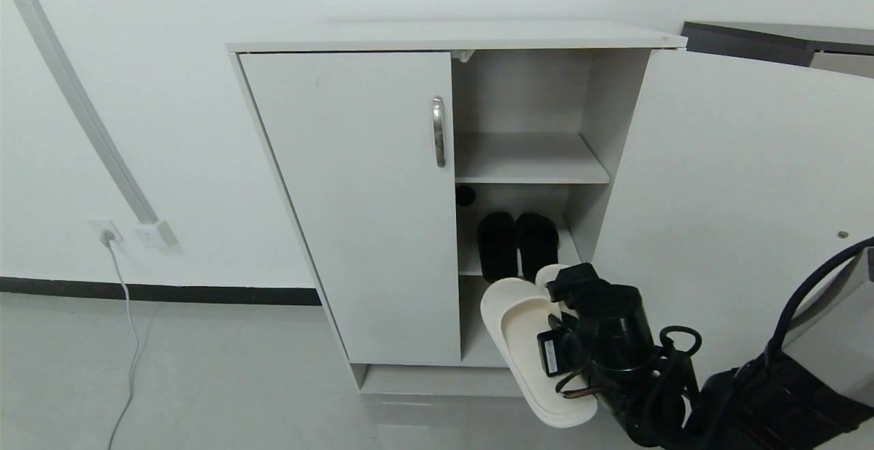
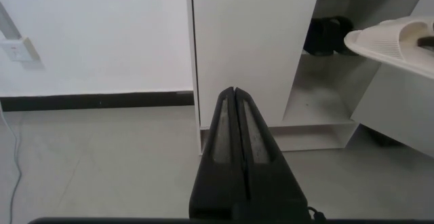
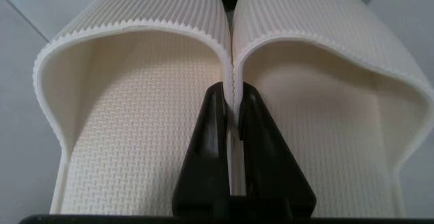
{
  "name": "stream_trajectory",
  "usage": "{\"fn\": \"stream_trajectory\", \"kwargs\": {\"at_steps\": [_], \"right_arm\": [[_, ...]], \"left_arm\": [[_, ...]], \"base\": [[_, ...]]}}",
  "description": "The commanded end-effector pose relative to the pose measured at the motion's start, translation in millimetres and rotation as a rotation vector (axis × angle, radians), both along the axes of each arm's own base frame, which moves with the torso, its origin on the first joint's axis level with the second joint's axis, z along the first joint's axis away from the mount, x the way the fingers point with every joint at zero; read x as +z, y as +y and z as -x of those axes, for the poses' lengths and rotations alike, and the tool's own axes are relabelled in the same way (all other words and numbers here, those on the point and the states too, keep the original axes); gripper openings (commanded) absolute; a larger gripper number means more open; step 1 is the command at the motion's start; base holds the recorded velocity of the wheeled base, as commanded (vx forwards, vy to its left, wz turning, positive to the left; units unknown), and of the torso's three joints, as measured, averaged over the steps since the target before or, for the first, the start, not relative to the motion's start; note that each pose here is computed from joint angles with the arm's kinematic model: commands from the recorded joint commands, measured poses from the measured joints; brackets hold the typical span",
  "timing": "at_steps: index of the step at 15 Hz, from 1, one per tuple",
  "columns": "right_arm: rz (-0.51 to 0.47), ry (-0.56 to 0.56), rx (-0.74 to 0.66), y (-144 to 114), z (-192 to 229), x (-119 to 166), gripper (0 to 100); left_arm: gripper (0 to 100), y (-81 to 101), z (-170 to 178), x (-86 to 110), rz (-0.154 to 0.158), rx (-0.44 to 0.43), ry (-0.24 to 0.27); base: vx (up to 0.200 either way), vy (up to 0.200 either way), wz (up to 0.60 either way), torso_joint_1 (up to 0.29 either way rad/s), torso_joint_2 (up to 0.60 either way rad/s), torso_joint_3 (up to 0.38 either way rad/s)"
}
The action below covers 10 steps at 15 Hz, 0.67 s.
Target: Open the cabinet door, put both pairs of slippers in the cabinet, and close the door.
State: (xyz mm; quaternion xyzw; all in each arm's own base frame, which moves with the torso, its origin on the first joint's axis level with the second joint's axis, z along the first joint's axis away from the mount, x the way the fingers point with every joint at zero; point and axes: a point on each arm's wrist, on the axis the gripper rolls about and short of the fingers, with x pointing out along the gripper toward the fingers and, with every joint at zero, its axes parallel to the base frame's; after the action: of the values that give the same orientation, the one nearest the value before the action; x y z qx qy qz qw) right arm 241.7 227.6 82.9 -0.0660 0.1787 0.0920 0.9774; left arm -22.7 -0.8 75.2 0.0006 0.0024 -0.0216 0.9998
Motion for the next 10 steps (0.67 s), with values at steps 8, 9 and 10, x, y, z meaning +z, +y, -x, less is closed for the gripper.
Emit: {"fn": "stream_trajectory", "kwargs": {"at_steps": [8,9,10], "right_arm": [[-0.142,-0.09,-0.216,40.0,17.6,115.7,0],[-0.145,-0.1,-0.21,39.8,18.5,120.8,0],[-0.146,-0.128,-0.199,38.0,19.7,132.6,0]], "left_arm": [[0,0.0,-0.1,0.0,0.0,-0.001,0.001],[0,0.0,0.0,0.0,0.0,-0.001,0.0],[0,0.0,0.0,0.0,0.0,-0.001,0.0]], "base": [[0.0,0.0,0.0,0.0,0.0,0.0],[0.0,0.0,0.0,0.0,0.0,0.0],[0.0,0.0,0.0,0.0,0.0,0.0]]}}
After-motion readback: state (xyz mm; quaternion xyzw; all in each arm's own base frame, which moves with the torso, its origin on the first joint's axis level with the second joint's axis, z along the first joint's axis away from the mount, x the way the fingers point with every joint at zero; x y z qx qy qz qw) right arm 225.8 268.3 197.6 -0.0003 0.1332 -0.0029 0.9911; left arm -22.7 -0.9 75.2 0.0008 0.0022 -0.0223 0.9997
